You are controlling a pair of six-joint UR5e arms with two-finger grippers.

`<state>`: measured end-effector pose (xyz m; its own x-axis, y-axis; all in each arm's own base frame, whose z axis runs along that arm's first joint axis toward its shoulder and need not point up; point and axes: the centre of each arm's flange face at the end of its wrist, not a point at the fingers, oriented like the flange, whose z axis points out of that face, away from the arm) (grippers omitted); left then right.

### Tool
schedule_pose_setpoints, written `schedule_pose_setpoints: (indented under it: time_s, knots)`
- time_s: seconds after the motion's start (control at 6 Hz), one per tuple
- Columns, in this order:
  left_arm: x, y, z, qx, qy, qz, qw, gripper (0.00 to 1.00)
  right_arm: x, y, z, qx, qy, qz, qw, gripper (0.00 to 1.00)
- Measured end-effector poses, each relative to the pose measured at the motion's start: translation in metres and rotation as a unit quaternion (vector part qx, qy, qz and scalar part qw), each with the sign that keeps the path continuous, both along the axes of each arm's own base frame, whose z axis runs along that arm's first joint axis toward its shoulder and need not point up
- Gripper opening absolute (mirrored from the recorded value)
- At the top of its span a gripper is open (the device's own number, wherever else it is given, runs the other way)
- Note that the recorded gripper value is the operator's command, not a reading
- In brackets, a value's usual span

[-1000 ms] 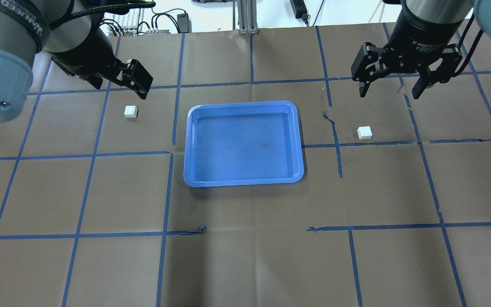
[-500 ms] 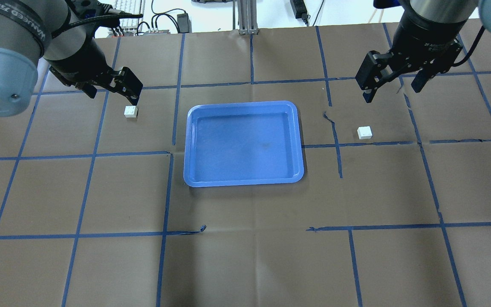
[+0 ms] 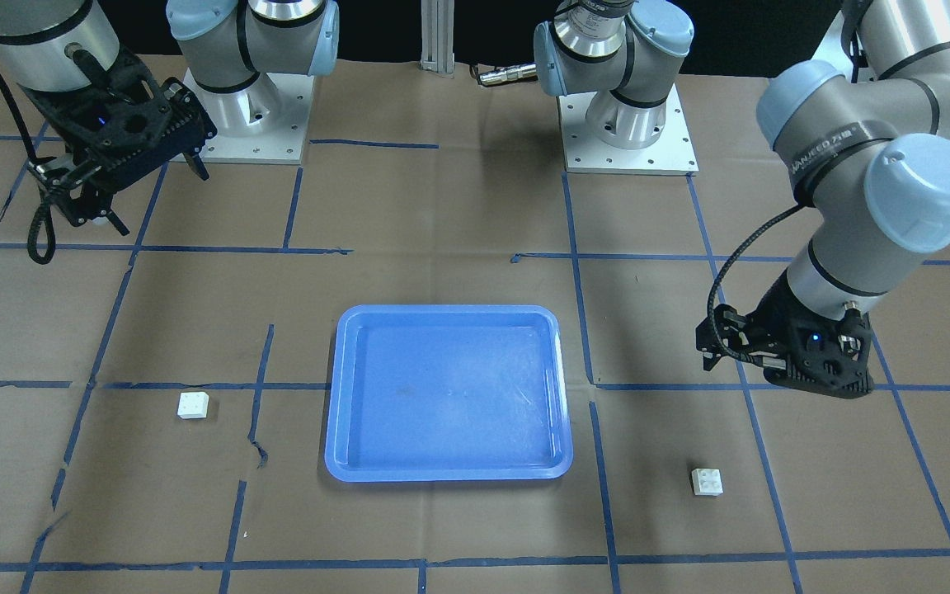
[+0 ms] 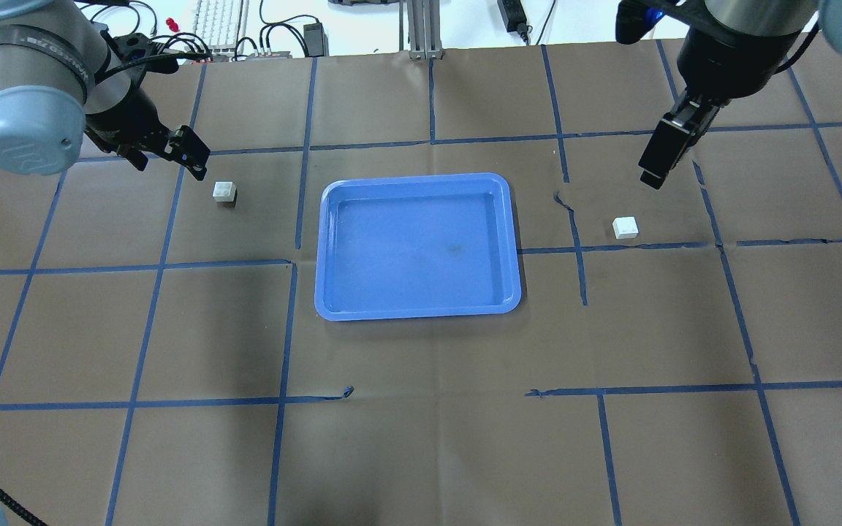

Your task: Assemble white blocks and place on blue tray

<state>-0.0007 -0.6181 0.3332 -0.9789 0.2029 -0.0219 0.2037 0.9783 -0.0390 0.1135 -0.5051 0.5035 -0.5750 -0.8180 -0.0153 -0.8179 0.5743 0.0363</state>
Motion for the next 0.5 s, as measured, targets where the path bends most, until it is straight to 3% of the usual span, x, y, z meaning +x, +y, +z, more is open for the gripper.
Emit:
schedule_pose_setpoints:
  time_s: [0.17, 0.33, 0.5]
  knots:
    - [0.009, -0.024, -0.043, 0.021, 0.007, 0.022, 0.9995, 0.99, -0.005, -0.008, -0.001, -0.01, -0.001, 0.087, 0.9962, 1.0]
    - [0.013, -0.042, -0.08, 0.029, 0.012, 0.047, 0.9984, 0.99, -0.018, -0.019, -0.006, -0.014, -0.002, 0.17, 0.9854, 1.0]
    - [0.015, -0.054, -0.113, 0.031, 0.015, 0.062, 0.9975, 0.99, -0.044, -0.032, -0.014, -0.01, -0.009, 0.242, 0.9703, 1.0]
